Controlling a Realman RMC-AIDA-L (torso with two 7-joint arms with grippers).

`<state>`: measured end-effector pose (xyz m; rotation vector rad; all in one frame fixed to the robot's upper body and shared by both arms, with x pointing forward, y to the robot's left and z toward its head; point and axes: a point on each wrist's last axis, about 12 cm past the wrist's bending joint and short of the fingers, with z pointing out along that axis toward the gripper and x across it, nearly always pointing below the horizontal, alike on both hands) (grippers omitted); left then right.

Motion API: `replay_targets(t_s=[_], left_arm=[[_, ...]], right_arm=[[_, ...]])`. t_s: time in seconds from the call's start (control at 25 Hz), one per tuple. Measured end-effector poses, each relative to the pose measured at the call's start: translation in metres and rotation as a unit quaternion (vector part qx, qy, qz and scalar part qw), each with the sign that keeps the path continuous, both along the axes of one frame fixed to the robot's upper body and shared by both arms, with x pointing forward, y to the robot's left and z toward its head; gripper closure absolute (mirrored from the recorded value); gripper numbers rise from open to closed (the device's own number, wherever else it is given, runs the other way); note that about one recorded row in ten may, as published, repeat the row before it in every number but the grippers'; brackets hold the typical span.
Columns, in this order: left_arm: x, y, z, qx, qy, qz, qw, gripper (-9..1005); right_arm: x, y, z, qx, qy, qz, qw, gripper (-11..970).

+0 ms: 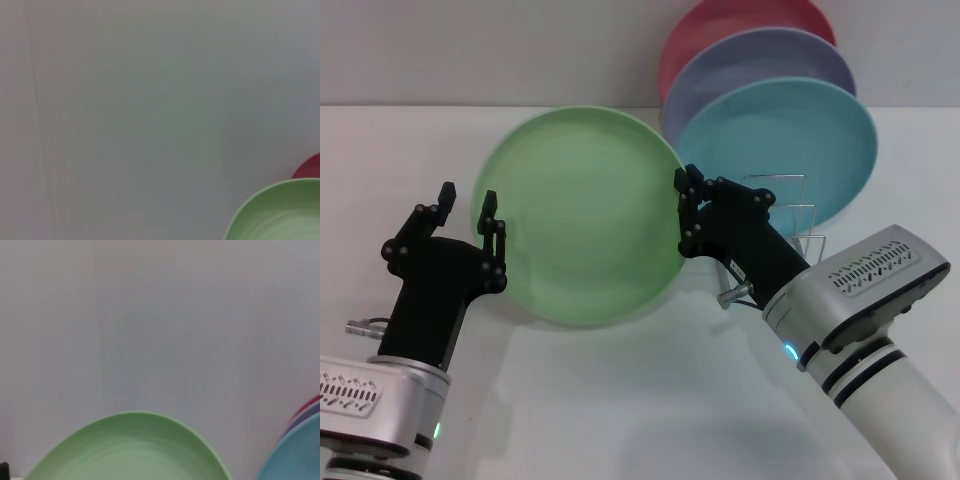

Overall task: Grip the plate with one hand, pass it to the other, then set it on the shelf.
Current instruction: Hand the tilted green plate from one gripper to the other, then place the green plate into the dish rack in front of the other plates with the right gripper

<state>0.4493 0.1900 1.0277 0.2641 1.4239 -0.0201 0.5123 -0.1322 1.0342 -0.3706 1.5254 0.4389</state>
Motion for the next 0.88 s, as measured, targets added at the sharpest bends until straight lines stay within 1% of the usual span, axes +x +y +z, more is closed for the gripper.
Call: replay_targets(t_s=[0.16, 0.2, 0.28, 0.32, 0.44, 0.56, 0.6, 0.72, 0.88], left_arm=[[0.000, 0.000, 0.000, -0.014, 0.003, -0.002, 1.000, 741], [0.000, 0.002, 0.000, -0.026, 0.003, -0.002, 1.000, 722], [0.000, 0.002, 0.000, -0.026, 0.003, -0.002, 1.000, 584], [-0.002, 0.010, 0.004, -0.058, -0.017, 0.007, 0.998, 515], [-0.006, 0.018, 0.009, -0.079, -0.048, 0.018, 0.996, 515], [-0.011, 0.034, 0.016, -0.130, -0.096, 0.021, 0.987, 515], [-0.013, 0.041, 0.018, -0.152, -0.112, 0.016, 0.982, 515], [-0.013, 0.059, 0.020, -0.194, -0.137, 0.000, 0.971, 514], [-0.007, 0.072, 0.020, -0.225, -0.135, -0.010, 0.965, 514]], right_arm=[[0.000, -0.001, 0.000, -0.001, -0.001, -0.001, 1.000, 931], [0.000, -0.001, 0.000, -0.002, -0.001, -0.002, 1.000, 931], [0.001, -0.002, 0.000, -0.003, -0.002, -0.002, 1.000, 931], [0.001, -0.002, 0.000, -0.003, -0.002, -0.002, 1.000, 932], [0.001, -0.003, 0.000, -0.004, -0.006, -0.003, 1.000, 932], [0.001, -0.004, 0.004, -0.003, -0.030, 0.001, 1.000, 931], [0.000, -0.005, 0.007, -0.001, -0.044, 0.004, 0.999, 931], [-0.006, -0.010, 0.014, 0.010, -0.094, 0.008, 0.996, 931], [-0.021, -0.029, 0.026, 0.019, -0.190, -0.006, 0.982, 932]])
